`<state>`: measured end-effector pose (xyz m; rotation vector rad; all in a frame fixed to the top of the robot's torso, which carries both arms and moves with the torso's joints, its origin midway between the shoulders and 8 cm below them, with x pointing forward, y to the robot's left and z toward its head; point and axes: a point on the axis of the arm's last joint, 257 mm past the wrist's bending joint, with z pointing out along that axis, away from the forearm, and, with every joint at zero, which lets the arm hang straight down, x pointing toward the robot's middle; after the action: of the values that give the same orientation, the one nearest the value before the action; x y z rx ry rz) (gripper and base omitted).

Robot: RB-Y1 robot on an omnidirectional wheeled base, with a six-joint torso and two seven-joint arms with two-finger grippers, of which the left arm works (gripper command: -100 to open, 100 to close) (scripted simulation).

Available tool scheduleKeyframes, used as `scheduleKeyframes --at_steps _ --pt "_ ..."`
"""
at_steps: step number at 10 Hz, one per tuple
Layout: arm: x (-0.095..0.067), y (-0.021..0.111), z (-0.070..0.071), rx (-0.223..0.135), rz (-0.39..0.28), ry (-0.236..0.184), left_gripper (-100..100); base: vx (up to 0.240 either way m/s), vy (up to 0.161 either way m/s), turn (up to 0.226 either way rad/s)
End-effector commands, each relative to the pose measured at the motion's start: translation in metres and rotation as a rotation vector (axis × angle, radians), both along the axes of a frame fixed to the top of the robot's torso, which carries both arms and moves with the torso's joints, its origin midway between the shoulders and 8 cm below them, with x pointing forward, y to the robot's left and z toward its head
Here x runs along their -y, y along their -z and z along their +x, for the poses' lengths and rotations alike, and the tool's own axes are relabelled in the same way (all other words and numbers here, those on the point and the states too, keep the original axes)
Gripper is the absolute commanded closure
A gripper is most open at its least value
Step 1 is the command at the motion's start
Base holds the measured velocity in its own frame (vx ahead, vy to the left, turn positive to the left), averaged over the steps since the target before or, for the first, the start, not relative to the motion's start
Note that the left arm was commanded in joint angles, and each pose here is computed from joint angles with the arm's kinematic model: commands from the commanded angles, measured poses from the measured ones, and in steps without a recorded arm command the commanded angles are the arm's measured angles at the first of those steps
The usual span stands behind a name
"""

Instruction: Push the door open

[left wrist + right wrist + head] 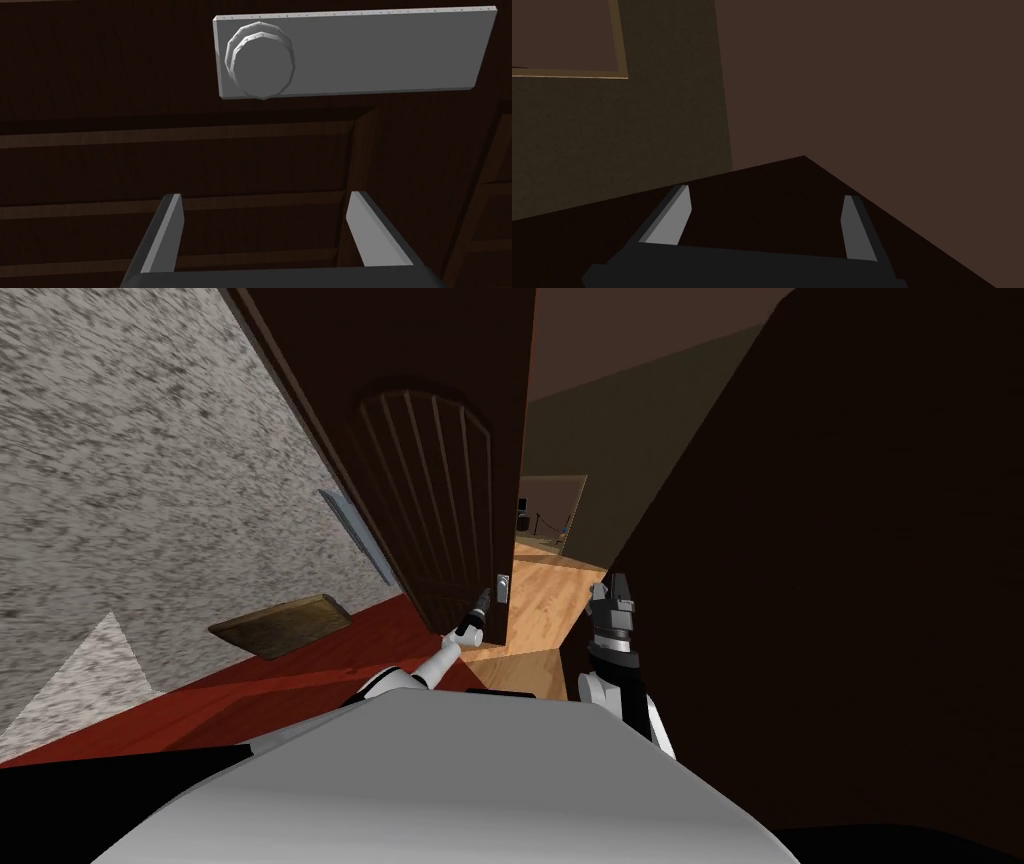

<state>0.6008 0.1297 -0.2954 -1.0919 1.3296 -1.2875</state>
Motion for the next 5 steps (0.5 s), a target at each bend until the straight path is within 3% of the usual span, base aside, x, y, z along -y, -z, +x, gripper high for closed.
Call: scheduleKeyframes --at_steps 1,3,4,5 --pt "0.007 0.0 -0.001 -0.007 -0.018 0.005 -100 -0.253 -0.014 0.034" --pt "0.02 0.001 -0.003 -0.015 -0.043 0.014 -100 -0.266 -0.021 0.03" --pt "0.017 0.002 -0.002 -0.013 -0.035 0.011 -100 -0.094 -0.009 0.001" --pt "0.01 0.002 -0.001 -0.011 -0.028 0.005 -100 0.084 -0.028 -0.033"
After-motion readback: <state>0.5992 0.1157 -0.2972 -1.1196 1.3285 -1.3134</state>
